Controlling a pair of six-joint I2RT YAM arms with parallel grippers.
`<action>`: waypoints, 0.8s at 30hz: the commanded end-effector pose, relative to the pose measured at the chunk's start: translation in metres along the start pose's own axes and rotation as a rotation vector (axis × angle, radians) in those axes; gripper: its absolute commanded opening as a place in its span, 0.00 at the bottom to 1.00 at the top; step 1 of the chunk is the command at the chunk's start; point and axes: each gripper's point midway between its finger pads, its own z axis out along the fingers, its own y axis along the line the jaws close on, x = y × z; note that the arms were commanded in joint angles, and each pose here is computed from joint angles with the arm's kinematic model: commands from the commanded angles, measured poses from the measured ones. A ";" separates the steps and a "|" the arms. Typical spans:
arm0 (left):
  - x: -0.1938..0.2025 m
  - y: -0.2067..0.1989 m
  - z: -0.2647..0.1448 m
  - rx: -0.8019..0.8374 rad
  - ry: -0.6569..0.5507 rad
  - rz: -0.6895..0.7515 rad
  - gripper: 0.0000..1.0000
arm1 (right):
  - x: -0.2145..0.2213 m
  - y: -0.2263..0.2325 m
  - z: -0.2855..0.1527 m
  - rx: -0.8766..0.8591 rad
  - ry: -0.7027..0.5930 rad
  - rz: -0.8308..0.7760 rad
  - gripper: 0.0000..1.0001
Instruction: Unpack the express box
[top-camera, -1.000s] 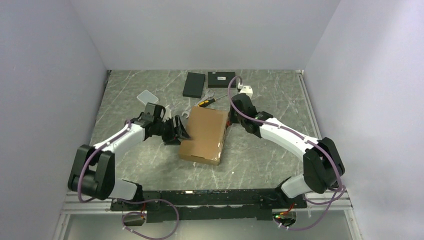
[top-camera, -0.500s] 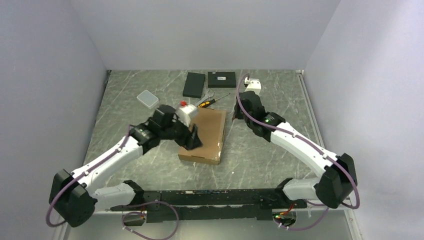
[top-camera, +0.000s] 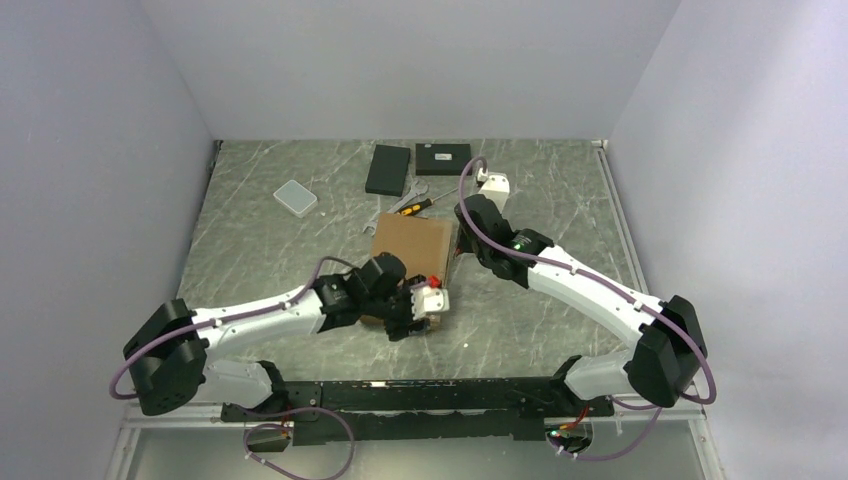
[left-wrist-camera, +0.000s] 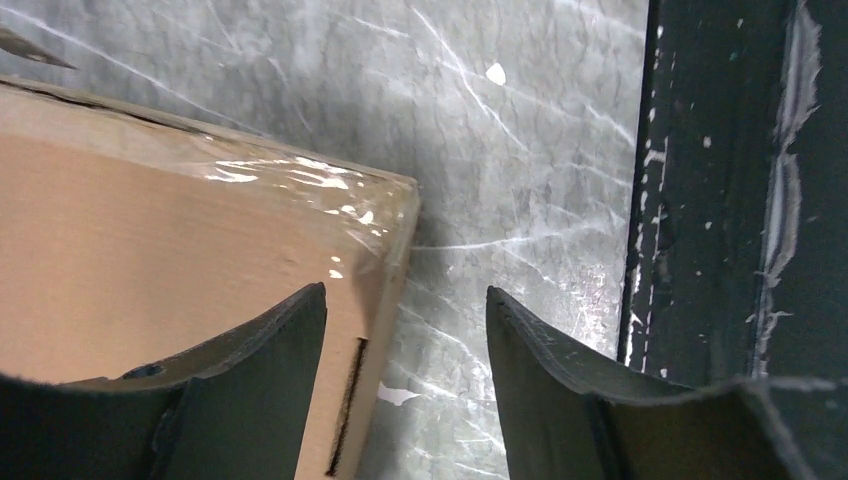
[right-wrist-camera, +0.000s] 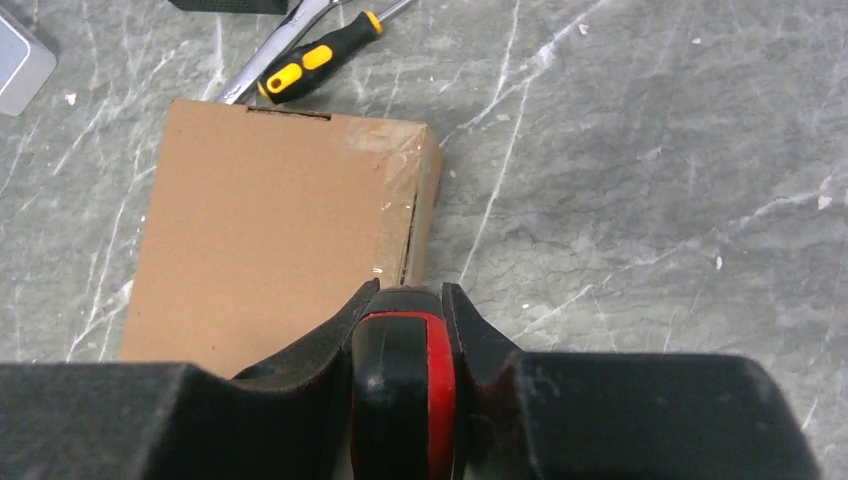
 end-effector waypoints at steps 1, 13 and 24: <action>-0.013 0.006 0.008 -0.107 -0.087 0.159 0.65 | -0.027 0.005 -0.007 0.005 -0.070 0.067 0.00; -0.012 0.045 0.032 -0.333 -0.075 0.155 0.49 | -0.031 0.011 -0.016 -0.031 -0.088 0.052 0.00; -0.018 0.043 0.055 -0.297 -0.106 0.097 0.43 | -0.030 0.007 -0.011 0.000 -0.091 0.048 0.00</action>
